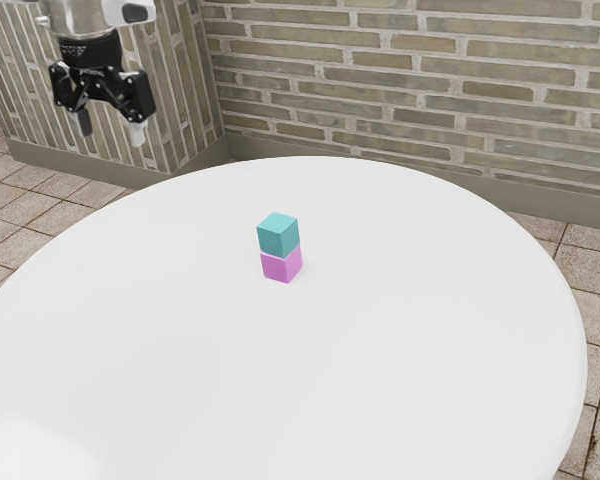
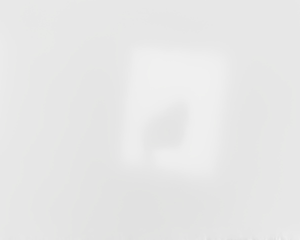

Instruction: Pick up the blue block with one arm, and put the blue block on the table with one arm

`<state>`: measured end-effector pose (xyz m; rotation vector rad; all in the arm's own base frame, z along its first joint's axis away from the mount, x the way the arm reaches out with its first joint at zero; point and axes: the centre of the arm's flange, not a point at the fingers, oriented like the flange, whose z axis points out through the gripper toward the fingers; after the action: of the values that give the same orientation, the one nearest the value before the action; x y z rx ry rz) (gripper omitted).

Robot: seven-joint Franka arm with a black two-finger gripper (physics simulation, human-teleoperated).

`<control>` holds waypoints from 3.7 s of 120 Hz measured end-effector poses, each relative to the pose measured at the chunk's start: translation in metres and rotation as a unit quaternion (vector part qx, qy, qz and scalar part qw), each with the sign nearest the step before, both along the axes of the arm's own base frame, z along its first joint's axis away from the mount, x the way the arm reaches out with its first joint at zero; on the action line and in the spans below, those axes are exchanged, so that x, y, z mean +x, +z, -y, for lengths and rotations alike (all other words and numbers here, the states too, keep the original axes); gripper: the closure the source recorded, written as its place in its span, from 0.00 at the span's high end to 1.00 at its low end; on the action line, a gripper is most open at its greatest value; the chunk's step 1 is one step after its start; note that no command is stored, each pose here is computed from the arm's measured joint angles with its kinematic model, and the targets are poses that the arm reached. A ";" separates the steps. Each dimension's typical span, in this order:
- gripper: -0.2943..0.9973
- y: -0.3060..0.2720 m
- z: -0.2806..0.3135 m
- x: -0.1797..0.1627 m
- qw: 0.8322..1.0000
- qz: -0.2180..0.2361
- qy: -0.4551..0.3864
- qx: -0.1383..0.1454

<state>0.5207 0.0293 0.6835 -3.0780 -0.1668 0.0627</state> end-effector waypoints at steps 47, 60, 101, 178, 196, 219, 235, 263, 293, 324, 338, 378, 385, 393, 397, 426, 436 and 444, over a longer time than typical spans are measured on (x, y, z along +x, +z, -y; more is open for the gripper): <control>0.77 0.107 0.020 -0.031 0.996 0.089 -0.011 -0.002; 0.77 0.094 0.038 -0.016 0.997 0.071 -0.028 -0.005; 0.77 -0.067 0.070 0.119 0.998 0.018 -0.051 -0.015; 0.77 -0.262 0.053 0.253 0.996 0.069 -0.053 -0.009; 0.77 -0.288 0.041 0.257 0.997 0.055 -0.052 -0.007; 0.77 -0.315 0.041 0.261 0.997 0.045 -0.057 -0.009; 0.77 -0.321 0.040 0.263 0.997 0.045 -0.060 -0.008; 0.77 -0.323 0.032 0.271 0.996 0.058 -0.067 -0.008; 0.77 -0.341 0.032 0.277 0.995 0.061 -0.084 -0.008; 0.77 -0.354 0.041 0.280 0.993 0.059 -0.100 -0.014; 0.77 -0.358 0.038 0.280 0.993 0.057 -0.101 -0.015; 0.54 -0.357 0.034 0.280 0.993 0.058 -0.105 -0.013; 0.52 -0.357 0.030 0.280 0.993 0.059 -0.103 -0.013; 0.50 -0.355 0.030 0.281 0.993 0.060 -0.103 -0.012; 0.49 -0.351 0.032 0.281 0.992 0.063 -0.105 -0.011; 0.42 -0.326 0.113 0.278 0.984 0.082 -0.155 -0.016; 0.42 -0.336 0.136 0.276 0.982 0.078 -0.169 -0.017; 0.41 -0.349 0.147 0.276 0.982 0.073 -0.174 -0.016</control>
<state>0.7962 -0.1172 0.3342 -3.0900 0.3715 -0.1769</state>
